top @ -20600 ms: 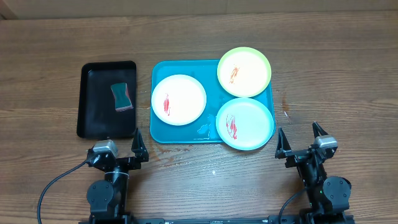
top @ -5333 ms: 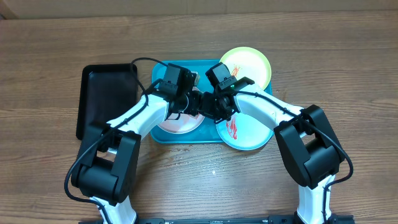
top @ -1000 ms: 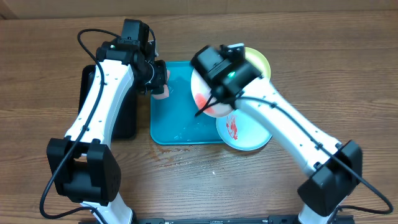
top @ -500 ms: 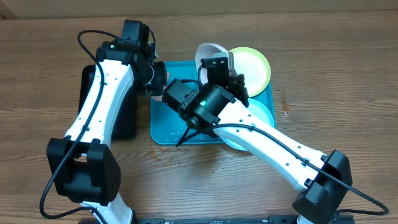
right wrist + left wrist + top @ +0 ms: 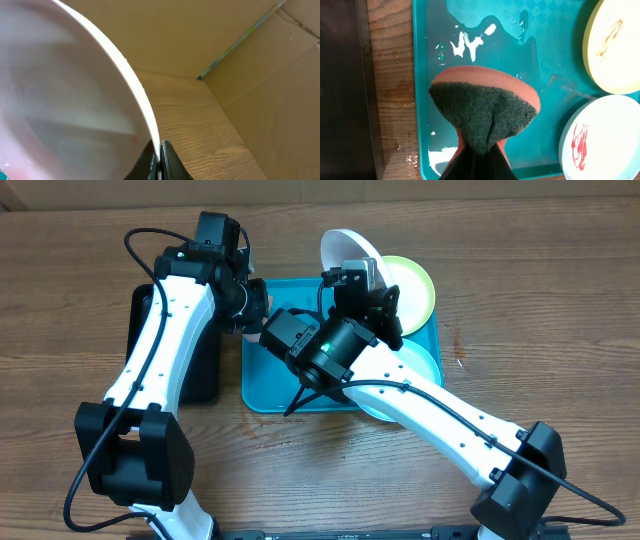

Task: Clean dirty plates on tray and stack at the side
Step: 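Lift the white plate with the right gripper and tilt it up, then carry the white plate right and set it on the table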

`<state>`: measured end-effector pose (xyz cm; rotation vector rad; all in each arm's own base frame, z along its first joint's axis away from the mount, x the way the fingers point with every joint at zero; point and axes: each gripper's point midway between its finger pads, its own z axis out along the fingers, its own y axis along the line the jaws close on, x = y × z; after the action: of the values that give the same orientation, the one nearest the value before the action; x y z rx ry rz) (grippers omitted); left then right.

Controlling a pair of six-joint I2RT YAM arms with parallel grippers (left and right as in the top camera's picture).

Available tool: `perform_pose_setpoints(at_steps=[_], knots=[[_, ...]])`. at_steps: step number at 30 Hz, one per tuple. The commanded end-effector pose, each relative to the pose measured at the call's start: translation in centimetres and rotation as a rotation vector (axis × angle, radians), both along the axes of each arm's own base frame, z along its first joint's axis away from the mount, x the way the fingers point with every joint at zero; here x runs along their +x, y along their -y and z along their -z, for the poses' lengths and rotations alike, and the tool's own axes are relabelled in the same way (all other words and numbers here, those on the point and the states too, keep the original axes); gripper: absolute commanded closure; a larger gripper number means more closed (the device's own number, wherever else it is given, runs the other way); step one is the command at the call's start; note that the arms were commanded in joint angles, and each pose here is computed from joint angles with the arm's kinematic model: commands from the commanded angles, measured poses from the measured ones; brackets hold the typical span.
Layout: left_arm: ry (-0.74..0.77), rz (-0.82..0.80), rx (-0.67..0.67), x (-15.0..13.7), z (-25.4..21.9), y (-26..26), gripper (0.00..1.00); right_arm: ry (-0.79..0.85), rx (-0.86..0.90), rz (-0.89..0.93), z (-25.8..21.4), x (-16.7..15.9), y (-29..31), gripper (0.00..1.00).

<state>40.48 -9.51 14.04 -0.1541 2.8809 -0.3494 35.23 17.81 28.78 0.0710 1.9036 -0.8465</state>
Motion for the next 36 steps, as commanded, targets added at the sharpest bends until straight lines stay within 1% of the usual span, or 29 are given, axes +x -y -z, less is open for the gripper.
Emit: perform_pose_setpoints(at_steps=[1, 4, 8, 13, 16, 19, 24, 27, 29, 33, 36], knots=[[0.024, -0.013, -0.009, 0.3, -1.0, 0.1, 0.96, 0.142, 0.087, 0.014, -4.0, -0.6, 0.8, 0.96], [0.024, -0.013, -0.009, 0.3, -1.0, 0.1, 0.96, 0.152, 0.127, 0.02, -3.9, -0.6, 0.8, 0.96], [0.023, -0.013, -0.009, 0.3, -1.0, 0.1, 0.96, 0.1, 0.217, 0.031, -2.3, -0.6, 0.6, 0.96], [0.024, -0.012, -0.009, 0.3, -1.0, 0.1, 0.96, -0.145, 0.432, 0.067, 2.6, -0.7, 0.3, 0.96], [0.024, -0.013, -0.009, 0.3, -1.0, 0.1, 0.96, -0.33, 0.547, 0.063, 5.3, 0.1, 0.5, 0.96], [0.025, -0.012, -0.009, 0.3, -1.0, 0.2, 0.96, -0.493, 0.667, -0.01, 7.0, 1.4, 0.5, 0.96], [0.024, -0.012, -0.009, 0.3, -1.0, 0.2, 0.96, -0.676, 0.954, -0.18, 7.9, 3.7, 0.6, 0.96], [0.024, -0.012, -0.009, 0.3, -1.0, 0.1, 0.96, -0.7, 1.085, -0.194, 7.6, 4.8, 3.3, 0.96], [0.024, -0.012, -0.009, 0.3, -1.0, 0.1, 0.96, -0.69, 1.145, -0.144, 7.7, 5.3, 6.3, 0.96], [0.024, -0.012, -0.009, 0.3, -1.0, 0.1, 0.96, -0.637, 1.198, 0.026, 8.3, 5.6, 13.5, 0.96], [0.025, -0.012, -0.008, 0.3, -1.0, 0.2, 0.96, -0.609, 1.222, 0.17, 10.1, 4.8, 18.6, 0.96]])
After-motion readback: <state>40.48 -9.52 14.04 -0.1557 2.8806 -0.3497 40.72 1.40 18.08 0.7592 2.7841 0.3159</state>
